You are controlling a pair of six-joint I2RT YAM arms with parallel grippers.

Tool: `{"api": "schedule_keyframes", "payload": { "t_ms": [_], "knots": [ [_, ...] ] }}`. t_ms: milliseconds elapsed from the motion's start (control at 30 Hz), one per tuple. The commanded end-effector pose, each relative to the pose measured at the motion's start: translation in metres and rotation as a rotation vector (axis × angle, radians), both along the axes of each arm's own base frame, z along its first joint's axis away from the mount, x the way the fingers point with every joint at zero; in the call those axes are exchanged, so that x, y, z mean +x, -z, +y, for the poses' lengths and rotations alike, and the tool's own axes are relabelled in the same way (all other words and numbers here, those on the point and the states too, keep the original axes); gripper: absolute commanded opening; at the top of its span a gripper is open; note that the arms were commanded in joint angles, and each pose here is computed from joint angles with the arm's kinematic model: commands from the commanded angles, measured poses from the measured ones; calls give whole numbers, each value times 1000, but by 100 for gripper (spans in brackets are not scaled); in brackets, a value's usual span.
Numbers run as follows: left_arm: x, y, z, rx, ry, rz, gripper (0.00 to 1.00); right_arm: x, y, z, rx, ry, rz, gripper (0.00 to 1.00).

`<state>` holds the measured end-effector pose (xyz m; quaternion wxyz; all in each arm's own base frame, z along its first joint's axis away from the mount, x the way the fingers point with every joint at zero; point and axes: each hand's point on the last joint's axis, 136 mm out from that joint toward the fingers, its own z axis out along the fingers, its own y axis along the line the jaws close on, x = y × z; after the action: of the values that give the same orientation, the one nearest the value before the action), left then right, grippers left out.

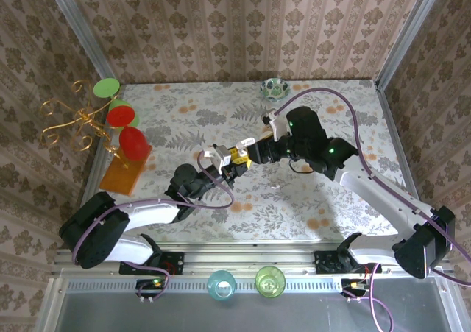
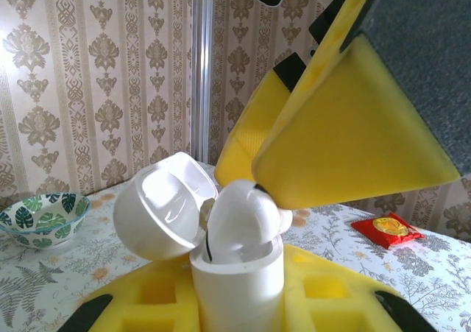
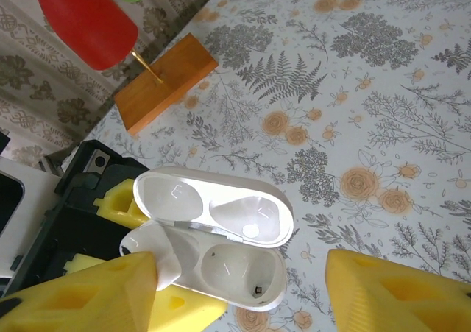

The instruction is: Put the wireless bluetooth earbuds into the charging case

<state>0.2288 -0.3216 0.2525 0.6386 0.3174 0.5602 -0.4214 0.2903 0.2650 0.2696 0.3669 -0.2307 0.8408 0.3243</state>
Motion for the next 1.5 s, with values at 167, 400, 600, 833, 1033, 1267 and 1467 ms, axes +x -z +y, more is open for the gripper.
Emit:
{"api": "schedule_keyframes", "payload": {
  "t_ms": [167, 400, 600, 833, 1033, 1267, 1467],
  "knots": [
    [-6, -42, 2, -91, 19, -91, 0, 11, 16, -13, -116, 86, 22, 66],
    [-7, -42, 3, -94, 19, -90, 0, 8, 15, -12, -124, 71, 23, 66],
    [-5, -37, 8, -91, 3, -86, 0, -8, -11, -3, 1, -7, -28, 67],
    [-1, -30, 20, -72, -25, -100, 0, -11, -27, -20, 88, 65, -78, 67],
    [1, -23, 34, -39, -60, -115, 0, 3, 7, -68, 85, 313, -7, 66],
    [-3, -18, 41, 38, -86, -141, 0, 4, 93, -120, 83, 557, 289, 64],
    [-6, -18, 42, 61, -83, -150, 0, -4, 152, -116, 131, 590, 499, 53]
  ]
}}
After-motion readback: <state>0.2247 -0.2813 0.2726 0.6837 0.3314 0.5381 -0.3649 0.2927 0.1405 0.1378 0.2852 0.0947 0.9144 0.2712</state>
